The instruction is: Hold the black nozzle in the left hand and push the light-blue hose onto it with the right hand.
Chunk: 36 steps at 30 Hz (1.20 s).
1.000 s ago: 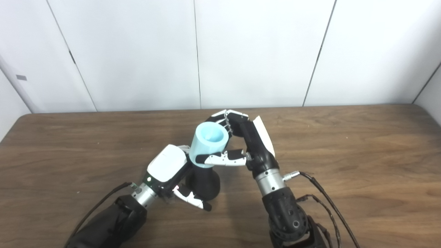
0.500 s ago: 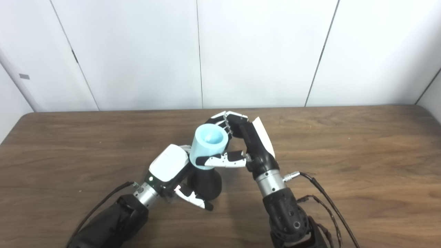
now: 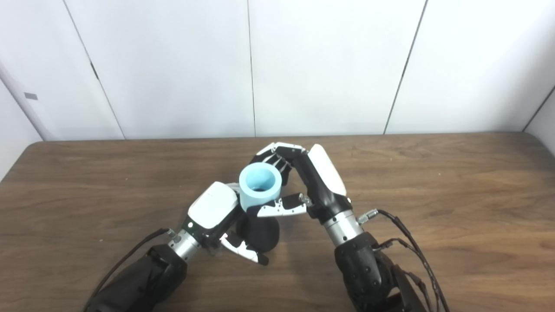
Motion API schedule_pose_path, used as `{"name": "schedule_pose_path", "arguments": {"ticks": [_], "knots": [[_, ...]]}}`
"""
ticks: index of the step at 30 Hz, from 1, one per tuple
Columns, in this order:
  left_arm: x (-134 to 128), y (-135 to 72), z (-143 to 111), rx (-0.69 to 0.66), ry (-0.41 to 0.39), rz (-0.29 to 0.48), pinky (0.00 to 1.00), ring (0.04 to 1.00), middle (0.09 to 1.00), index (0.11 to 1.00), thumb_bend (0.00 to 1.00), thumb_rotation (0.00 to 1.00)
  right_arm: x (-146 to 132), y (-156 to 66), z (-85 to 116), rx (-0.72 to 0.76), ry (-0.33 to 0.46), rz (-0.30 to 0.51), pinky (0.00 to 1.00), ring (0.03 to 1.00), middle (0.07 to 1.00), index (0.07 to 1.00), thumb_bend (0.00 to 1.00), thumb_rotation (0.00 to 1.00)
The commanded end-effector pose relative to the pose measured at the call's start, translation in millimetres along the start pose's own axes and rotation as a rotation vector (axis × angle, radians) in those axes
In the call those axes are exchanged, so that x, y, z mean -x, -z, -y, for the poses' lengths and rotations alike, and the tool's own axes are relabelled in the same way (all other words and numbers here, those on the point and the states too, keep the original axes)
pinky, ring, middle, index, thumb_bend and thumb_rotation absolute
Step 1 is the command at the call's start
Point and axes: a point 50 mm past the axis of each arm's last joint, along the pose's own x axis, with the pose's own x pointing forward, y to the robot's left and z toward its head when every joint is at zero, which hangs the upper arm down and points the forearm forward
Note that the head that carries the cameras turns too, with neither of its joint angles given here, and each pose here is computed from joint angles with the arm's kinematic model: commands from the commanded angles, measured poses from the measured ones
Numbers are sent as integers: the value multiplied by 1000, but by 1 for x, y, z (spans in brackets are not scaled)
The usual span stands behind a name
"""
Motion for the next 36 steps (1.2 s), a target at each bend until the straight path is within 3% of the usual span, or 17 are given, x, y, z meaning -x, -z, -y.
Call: {"name": "schedule_pose_path", "arguments": {"ticks": [1, 11, 21, 28, 36], "knots": [[54, -96, 133, 302, 214, -70, 615, 469, 454, 508, 504, 0, -14, -23, 13, 92, 39, 146, 273, 377, 467, 542, 512, 0], [50, -94, 135, 298, 226, -80, 614, 464, 454, 512, 503, 0, -17, -13, 14, 90, 51, 122, 293, 393, 463, 521, 516, 0], [51, -96, 136, 299, 220, -78, 611, 464, 456, 510, 504, 0, -17, -9, 15, -33, 55, 40, 250, 367, 469, 548, 509, 0], [51, -96, 137, 299, 217, -76, 613, 467, 455, 508, 503, 0, -27, -19, 26, -80, 38, -37, 253, 375, 461, 544, 511, 0], [50, -96, 138, 297, 220, -78, 616, 466, 455, 509, 504, 0, -35, -39, 38, -7, -12, -55, 245, 365, 462, 548, 509, 0]]}}
